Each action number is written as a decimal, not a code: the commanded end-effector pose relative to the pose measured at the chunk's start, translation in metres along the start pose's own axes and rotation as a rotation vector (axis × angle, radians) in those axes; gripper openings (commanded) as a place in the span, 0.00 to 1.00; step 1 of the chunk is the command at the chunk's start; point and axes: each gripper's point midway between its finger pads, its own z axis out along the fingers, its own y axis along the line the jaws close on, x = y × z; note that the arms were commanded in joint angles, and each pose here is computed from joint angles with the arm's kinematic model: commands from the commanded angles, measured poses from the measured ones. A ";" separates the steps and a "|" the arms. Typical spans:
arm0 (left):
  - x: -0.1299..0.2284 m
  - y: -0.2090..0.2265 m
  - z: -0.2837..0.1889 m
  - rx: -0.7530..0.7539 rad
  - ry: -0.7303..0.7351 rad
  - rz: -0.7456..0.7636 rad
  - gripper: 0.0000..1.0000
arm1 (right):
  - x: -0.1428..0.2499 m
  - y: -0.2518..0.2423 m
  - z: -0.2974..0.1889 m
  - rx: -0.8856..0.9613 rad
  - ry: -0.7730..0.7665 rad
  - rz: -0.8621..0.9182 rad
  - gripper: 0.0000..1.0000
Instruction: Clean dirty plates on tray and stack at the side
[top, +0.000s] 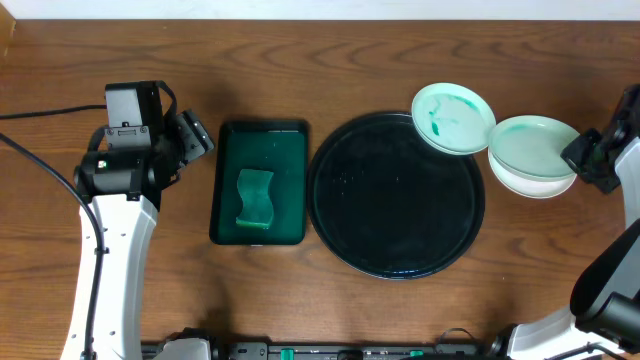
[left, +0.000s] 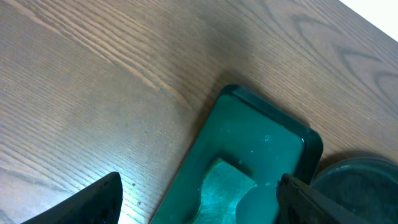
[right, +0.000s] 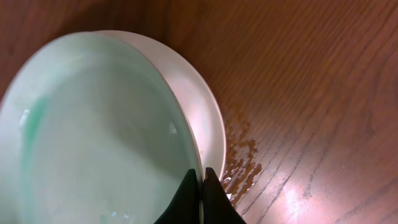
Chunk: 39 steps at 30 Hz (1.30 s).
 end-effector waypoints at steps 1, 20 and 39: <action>-0.005 0.001 -0.003 -0.005 -0.015 -0.004 0.80 | 0.002 -0.002 0.004 0.012 0.010 0.007 0.27; -0.005 0.001 -0.003 -0.005 -0.015 -0.004 0.80 | 0.132 0.210 -0.087 -0.540 -0.004 -1.179 0.52; -0.005 0.001 -0.003 -0.005 -0.015 -0.004 0.80 | 0.185 0.229 -0.012 -0.258 0.006 -1.430 0.26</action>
